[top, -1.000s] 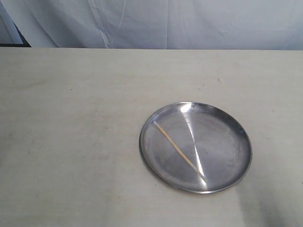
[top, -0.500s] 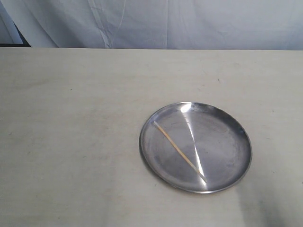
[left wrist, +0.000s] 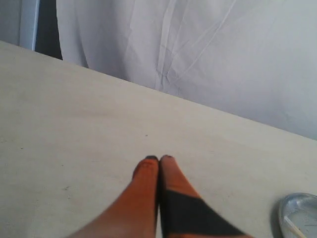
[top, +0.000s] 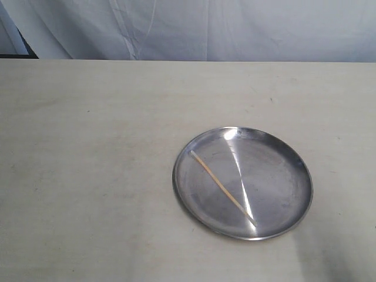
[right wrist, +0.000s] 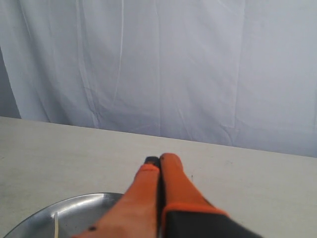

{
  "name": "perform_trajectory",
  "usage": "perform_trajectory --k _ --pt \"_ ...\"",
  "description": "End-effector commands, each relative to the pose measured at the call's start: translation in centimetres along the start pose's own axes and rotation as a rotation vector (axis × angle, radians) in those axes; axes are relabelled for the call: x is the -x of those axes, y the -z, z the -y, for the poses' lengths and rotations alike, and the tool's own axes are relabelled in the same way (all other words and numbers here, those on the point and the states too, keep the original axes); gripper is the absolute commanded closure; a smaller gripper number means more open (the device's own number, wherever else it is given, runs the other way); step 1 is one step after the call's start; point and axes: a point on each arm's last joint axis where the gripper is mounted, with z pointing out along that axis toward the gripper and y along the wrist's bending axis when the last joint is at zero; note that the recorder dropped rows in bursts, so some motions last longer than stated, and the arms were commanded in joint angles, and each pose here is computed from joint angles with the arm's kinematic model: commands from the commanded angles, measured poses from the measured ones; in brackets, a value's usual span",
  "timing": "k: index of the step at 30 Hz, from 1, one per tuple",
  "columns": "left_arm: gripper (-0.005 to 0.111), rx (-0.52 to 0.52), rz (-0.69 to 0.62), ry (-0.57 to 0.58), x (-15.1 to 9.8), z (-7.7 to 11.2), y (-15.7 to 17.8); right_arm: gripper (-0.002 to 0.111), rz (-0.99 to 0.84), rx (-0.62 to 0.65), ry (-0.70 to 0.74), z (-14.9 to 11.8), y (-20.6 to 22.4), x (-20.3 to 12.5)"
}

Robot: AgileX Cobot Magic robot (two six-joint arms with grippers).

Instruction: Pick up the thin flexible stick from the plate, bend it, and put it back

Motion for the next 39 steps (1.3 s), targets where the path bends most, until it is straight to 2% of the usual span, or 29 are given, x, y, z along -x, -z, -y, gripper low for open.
perform_trajectory --k 1,11,39 --pt "0.106 0.008 -0.008 -0.003 -0.8 -0.3 -0.2 0.109 0.015 -0.002 0.003 0.0 0.1 0.1" --pt "0.106 0.033 -0.069 -0.003 -2.0 -0.8 -0.3 0.109 0.011 -0.002 0.005 0.0 0.1 0.0" --pt "0.106 0.030 -0.064 0.003 -1.9 -0.8 -0.3 0.109 0.011 -0.002 0.005 0.0 0.1 0.0"
